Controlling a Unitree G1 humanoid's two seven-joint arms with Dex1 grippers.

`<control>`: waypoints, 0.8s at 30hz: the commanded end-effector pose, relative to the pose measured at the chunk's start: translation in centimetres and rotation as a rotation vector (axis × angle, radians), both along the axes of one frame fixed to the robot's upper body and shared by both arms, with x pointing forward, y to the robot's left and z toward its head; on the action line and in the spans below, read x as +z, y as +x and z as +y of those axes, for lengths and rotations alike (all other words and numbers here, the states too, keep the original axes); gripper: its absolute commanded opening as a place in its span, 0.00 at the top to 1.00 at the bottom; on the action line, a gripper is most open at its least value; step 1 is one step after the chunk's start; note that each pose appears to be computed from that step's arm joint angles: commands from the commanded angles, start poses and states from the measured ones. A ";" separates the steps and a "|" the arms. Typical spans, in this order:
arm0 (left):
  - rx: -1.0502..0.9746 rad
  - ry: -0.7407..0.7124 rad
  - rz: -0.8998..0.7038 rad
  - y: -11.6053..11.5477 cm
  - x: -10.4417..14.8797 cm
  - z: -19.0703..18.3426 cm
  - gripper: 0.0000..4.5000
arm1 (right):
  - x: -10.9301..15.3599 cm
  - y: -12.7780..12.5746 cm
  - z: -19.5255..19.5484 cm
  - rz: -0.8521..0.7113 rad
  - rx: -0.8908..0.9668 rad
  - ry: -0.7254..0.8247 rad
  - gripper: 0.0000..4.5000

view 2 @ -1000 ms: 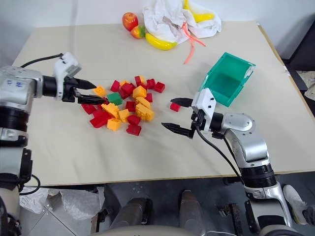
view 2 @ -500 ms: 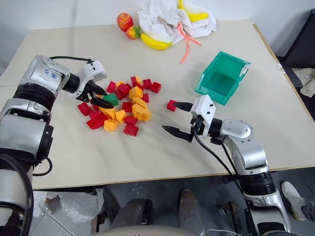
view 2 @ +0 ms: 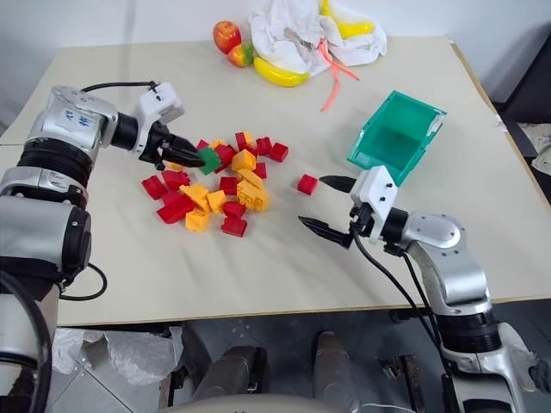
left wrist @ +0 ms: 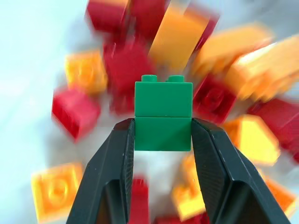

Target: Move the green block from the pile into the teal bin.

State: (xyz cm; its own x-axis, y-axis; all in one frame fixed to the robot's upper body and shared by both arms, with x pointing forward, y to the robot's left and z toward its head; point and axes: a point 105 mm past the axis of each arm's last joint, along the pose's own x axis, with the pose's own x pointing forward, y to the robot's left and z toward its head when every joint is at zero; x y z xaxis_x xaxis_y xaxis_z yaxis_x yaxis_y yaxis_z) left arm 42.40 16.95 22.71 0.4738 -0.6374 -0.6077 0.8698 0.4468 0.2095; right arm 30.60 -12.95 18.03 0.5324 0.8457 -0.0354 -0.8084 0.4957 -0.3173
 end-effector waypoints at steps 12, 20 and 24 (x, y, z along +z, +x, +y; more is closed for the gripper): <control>-0.533 -0.063 -0.024 -3.7 -2.9 -17.2 0.68 | 1.0 -1.0 -6.2 -0.046 -0.196 -0.088 0.00; -0.626 -0.086 0.020 -5.8 -4.3 -19.1 0.14 | 0.5 -1.8 -8.0 -0.030 -0.245 -0.171 0.00; -0.543 -0.173 -0.011 -5.1 -3.0 -16.8 0.00 | 0.8 -2.5 -8.5 -0.011 -0.257 -0.212 0.00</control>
